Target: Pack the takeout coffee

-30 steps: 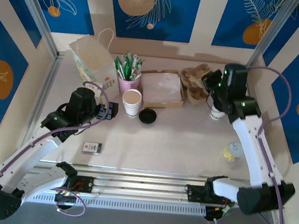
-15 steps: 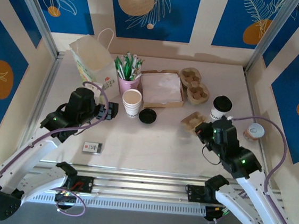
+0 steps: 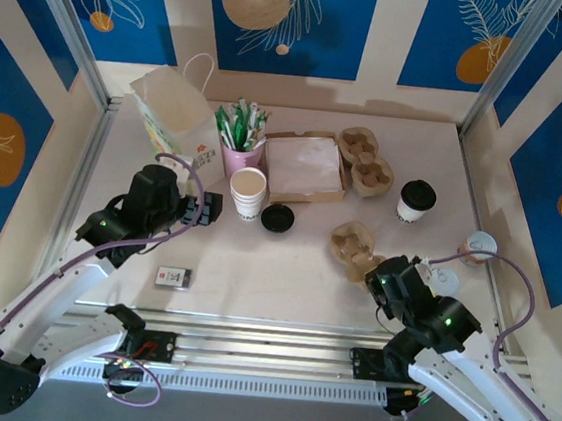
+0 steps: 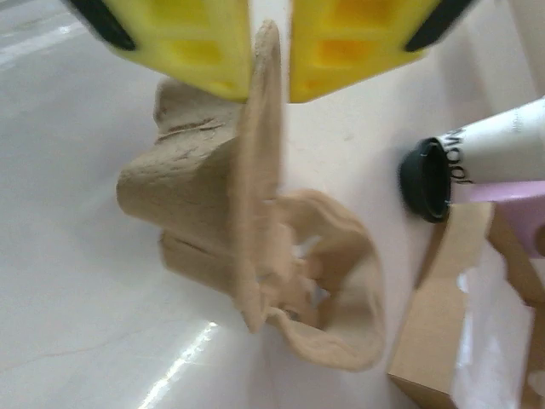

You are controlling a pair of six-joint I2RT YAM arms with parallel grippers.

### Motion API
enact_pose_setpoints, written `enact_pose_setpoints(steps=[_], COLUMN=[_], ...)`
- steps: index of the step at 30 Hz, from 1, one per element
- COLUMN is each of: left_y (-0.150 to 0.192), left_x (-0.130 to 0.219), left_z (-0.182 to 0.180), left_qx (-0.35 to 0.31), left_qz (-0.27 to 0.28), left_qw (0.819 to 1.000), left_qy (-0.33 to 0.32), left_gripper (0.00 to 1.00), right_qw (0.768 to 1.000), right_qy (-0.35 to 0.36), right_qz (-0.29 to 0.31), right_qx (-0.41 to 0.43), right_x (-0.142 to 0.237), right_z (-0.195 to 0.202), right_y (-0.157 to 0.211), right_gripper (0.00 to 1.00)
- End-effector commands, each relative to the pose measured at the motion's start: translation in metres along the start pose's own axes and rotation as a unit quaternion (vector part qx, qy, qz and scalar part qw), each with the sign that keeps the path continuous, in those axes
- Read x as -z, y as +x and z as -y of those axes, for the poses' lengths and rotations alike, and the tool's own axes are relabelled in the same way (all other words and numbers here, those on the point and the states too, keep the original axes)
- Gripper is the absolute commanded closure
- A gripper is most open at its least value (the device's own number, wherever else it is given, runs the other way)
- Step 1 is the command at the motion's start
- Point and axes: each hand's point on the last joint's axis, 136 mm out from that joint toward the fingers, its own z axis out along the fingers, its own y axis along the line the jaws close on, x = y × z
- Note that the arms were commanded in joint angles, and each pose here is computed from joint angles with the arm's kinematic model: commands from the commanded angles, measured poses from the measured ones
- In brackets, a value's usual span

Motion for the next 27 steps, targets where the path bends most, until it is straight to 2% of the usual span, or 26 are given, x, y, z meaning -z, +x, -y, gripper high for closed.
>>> enact_pose_setpoints(steps=[1,9,11,15,18,20,27], left_y=[-0.004,-0.004,-0.004,-0.004,-0.004,-0.005,-0.004], left_x=[0.001,0.000,0.001,0.001,0.001,0.001,0.001], left_z=[-0.002,-0.002,-0.002,-0.002,-0.003,-0.003,-0.003], left_qx=[-0.005,-0.006,-0.005,-0.006,-0.006,-0.007,-0.008], left_qz=[0.009,0.008,0.009,0.008,0.009,0.010,0.008], left_qw=[1.000,1.000,1.000,1.000,1.000,1.000,1.000], left_qy=[-0.002,-0.001,-0.002,-0.002,-0.003,-0.003,-0.003], left_gripper=[0.04,0.04,0.04,0.04,0.04,0.04,0.04], right_qw=[0.999,0.999,0.999,0.999,0.997,0.995,0.989], right_qy=[0.034,0.042,0.048,0.048,0.077,0.101,0.126], right_qz=[0.025,0.026,0.017,-0.003,-0.015,-0.020,-0.030], right_qx=[-0.030,-0.004,0.007,0.019,-0.002,-0.013,-0.077], right_x=[0.003,0.017,0.018,0.011,0.006,0.005,-0.002], right_z=[0.026,0.018,0.007,-0.018,-0.027,-0.030,-0.033], right_y=[-0.008,-0.014,-0.012,-0.004,0.002,0.003,0.013], right_gripper=[0.65,0.37,0.26,0.13,0.09,0.02,0.01])
